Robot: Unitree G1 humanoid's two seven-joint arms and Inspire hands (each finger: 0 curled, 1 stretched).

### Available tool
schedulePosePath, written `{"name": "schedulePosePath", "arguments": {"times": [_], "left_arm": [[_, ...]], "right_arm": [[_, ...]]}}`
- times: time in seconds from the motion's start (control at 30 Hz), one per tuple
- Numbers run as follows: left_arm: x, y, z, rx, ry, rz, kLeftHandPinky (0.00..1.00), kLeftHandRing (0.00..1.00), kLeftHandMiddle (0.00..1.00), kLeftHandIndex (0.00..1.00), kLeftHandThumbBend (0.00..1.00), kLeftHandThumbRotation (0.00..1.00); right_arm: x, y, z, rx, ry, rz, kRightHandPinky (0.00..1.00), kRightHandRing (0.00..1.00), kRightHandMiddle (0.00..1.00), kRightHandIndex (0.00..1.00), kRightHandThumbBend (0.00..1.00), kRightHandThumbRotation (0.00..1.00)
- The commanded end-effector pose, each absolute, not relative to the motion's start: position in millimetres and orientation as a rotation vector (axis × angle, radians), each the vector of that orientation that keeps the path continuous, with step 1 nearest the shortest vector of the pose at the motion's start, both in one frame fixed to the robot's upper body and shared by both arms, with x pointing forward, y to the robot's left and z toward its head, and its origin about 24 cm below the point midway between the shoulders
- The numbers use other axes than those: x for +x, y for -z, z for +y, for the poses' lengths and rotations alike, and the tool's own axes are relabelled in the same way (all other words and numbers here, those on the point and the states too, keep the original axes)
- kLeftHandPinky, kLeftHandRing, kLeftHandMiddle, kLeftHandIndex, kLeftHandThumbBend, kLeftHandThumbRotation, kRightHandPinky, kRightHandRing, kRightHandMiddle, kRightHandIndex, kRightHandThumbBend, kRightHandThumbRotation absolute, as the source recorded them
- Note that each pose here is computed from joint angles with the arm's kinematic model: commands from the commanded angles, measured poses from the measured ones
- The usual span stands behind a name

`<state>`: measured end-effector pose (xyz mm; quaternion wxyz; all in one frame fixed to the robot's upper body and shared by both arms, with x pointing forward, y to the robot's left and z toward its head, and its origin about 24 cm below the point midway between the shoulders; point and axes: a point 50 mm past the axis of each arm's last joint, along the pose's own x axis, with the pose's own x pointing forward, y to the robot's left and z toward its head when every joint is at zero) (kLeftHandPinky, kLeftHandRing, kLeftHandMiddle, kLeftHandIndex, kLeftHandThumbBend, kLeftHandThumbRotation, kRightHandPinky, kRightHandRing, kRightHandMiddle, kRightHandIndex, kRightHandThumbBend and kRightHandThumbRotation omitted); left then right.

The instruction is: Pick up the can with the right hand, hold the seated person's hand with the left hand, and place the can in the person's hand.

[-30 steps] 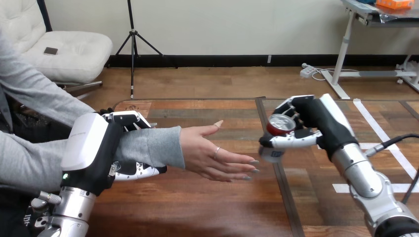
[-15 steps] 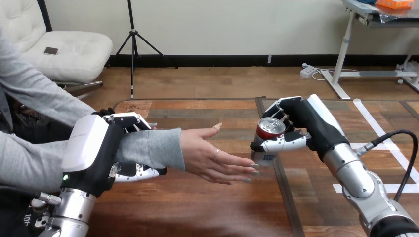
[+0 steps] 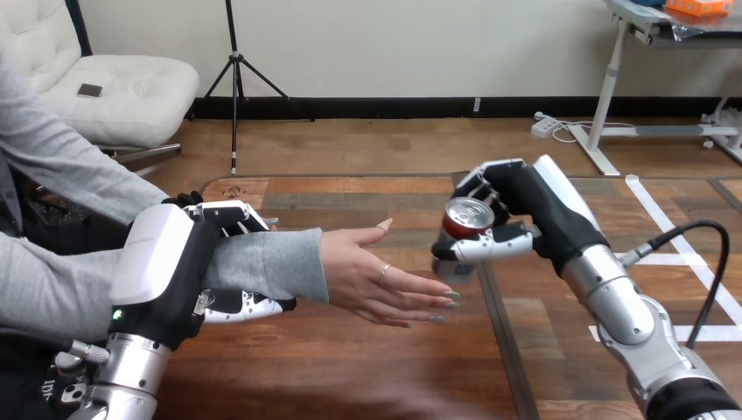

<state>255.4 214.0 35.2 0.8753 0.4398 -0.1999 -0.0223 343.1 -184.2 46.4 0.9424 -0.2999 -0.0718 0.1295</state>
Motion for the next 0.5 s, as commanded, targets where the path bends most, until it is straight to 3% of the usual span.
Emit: {"name": "schedulePosePath", "arguments": {"times": [0.0,0.47], "left_arm": [[275.4,-64.0,202.5,0.851,0.004,-0.558,0.22,0.26,0.34,0.39,0.86,0.0],[275.7,-63.0,200.9,0.856,0.006,-0.535,0.22,0.26,0.34,0.4,0.85,0.0]], "right_arm": [[364.0,-100.8,-162.4,-0.585,-0.268,-0.374,0.27,0.31,0.4,0.43,0.82,0.0],[364.6,-107.9,-149.2,-0.543,-0.314,-0.411,0.26,0.31,0.41,0.43,0.81,0.0]]}}
